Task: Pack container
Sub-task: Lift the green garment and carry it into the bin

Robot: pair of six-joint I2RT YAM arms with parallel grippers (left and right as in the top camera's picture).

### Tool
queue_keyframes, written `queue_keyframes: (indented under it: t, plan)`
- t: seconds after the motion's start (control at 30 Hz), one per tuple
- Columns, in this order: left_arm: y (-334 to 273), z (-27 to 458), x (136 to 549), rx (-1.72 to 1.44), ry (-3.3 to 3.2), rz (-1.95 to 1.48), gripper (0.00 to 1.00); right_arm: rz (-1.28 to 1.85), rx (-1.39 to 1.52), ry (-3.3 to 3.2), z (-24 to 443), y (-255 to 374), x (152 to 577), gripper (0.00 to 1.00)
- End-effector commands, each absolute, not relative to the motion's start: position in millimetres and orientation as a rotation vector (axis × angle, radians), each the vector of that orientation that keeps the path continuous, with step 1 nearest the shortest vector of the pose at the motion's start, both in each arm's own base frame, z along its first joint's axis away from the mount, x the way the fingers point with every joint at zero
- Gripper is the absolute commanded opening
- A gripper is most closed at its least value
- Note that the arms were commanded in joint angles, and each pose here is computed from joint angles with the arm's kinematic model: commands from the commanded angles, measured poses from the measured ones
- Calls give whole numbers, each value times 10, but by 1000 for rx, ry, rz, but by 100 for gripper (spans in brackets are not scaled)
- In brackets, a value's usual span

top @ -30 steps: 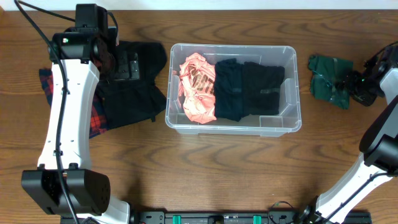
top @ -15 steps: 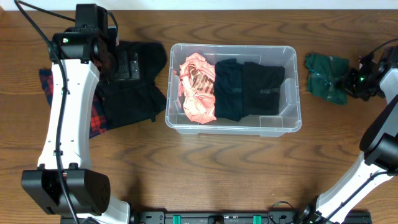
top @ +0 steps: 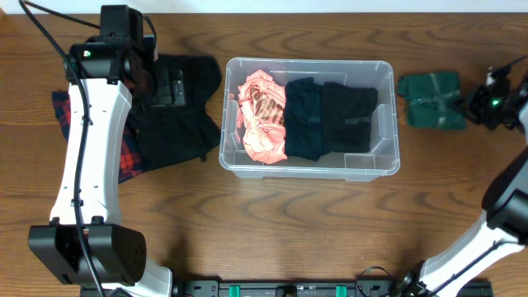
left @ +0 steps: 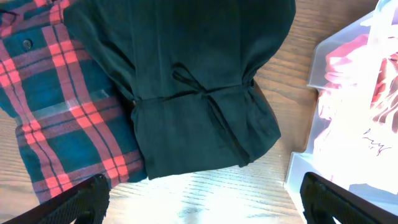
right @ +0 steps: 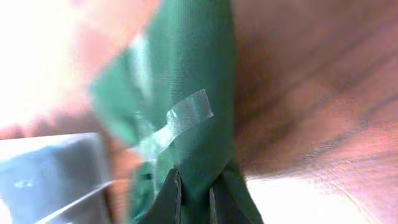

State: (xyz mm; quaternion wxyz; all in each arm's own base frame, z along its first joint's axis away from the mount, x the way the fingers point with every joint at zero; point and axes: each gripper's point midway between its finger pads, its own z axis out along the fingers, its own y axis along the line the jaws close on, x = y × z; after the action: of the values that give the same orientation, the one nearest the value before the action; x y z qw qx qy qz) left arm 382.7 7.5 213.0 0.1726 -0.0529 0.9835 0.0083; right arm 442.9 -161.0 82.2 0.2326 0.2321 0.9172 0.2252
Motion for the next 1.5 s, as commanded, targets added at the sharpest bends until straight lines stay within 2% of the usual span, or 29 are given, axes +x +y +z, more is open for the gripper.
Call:
queue_keyframes:
  t: [0.0,0.3,0.6,0.87,1.07,1.2,1.47]
  plan:
    - [101,2175,3854,-168,2777,37,98,575,479,2357,1752,-1528,4476,1]
    - [100,2175,3854,-168,2777,36,98,535,283,2193,2832,-941,4351,1]
    - [101,2175,3854,-168,2777,37,98,713,-122,2130,3299,372,4198,1]
    - [101,2175,3854,-168,2777,37,98,792,-749,2079,3145,1623,3757,1]
    - [100,2175,3854,-168,2777,36,98,565,-1272,2069,2663,1907,3307,1]
    - [101,2175,3854,-168,2777,37,98,453,-1355,2112,2506,1848,3251,1]
    - [101,2175,3854,-168,2777,37,98,476,-1395,2112,2394,1869,3222,1]
